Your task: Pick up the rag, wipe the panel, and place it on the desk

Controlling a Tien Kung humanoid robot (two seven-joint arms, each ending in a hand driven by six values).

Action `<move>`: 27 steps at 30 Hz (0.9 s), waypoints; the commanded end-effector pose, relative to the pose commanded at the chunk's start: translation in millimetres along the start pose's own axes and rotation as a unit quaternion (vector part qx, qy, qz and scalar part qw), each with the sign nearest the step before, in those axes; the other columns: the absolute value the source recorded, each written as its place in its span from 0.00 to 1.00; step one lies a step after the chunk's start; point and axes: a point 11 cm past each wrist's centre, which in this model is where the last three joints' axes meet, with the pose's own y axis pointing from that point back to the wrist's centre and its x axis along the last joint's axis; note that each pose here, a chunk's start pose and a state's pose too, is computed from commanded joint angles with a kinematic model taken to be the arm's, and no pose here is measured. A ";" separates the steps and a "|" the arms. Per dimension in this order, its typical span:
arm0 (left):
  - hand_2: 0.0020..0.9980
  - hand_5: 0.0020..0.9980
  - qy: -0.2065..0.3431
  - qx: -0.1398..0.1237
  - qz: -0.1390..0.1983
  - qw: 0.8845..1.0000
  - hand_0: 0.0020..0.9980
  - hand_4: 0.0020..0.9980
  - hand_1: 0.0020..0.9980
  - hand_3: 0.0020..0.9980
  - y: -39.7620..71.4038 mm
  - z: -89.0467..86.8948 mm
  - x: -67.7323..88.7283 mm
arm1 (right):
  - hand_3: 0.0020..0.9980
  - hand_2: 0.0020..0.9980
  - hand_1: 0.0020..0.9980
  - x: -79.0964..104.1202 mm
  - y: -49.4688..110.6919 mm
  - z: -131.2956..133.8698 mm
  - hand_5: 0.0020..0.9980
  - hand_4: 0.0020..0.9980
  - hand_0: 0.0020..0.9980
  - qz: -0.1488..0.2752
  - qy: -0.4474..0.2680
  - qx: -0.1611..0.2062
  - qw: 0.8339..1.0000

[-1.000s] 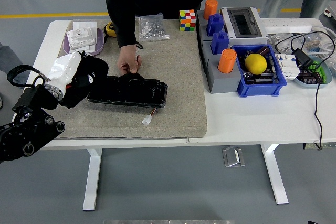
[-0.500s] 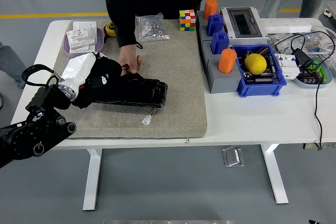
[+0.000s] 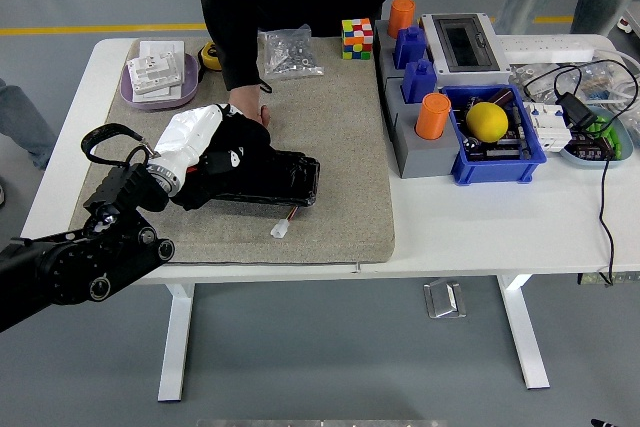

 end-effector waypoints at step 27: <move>0.67 0.00 -0.007 -0.077 -0.049 0.996 0.29 0.35 0.17 0.67 4.2 69.6 -37.7 | 0.66 0.71 0.64 2.7 0.1 3.4 0.56 1.00 0.78 0.001 0.004 -0.003 1.000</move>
